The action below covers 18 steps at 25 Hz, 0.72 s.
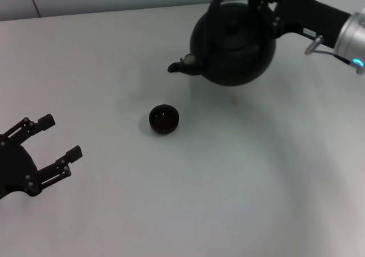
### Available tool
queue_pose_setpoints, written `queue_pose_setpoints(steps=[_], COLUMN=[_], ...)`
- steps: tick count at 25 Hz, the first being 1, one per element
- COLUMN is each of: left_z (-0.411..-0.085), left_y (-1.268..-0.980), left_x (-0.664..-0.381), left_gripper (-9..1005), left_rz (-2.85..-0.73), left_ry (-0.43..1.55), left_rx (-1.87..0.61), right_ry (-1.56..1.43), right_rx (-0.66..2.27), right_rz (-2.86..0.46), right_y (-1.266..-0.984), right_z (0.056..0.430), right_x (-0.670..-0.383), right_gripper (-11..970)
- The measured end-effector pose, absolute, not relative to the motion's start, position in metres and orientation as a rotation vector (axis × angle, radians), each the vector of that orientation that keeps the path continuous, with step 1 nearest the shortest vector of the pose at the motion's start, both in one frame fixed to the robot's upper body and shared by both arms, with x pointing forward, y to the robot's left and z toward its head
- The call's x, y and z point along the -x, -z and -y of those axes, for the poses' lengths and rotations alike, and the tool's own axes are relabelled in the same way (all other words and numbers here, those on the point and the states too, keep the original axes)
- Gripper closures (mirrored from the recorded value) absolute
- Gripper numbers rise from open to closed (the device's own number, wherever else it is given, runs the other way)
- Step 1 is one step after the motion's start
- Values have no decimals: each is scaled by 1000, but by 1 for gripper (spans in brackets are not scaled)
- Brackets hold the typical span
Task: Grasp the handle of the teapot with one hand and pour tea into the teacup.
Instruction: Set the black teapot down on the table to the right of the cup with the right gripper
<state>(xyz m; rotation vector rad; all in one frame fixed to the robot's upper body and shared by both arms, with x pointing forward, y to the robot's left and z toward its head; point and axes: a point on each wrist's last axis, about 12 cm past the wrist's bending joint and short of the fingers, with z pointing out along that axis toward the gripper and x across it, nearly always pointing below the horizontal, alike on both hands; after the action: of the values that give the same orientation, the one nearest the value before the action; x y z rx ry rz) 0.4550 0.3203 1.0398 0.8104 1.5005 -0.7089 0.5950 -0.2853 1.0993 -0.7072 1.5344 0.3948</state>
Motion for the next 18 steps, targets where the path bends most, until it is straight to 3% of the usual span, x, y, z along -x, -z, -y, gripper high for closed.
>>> queue_pose_setpoints(steps=[18], left_z=[-320], left_y=[-1042], left_x=[-454], left_gripper=[187], left_rz=[-1487], left_ry=[724], left_rx=[-815], right_ry=[-446], right_rx=[472], right_rz=[-1645], right_y=[-1057], right_z=[306], right_x=[-560], right_gripper=[866])
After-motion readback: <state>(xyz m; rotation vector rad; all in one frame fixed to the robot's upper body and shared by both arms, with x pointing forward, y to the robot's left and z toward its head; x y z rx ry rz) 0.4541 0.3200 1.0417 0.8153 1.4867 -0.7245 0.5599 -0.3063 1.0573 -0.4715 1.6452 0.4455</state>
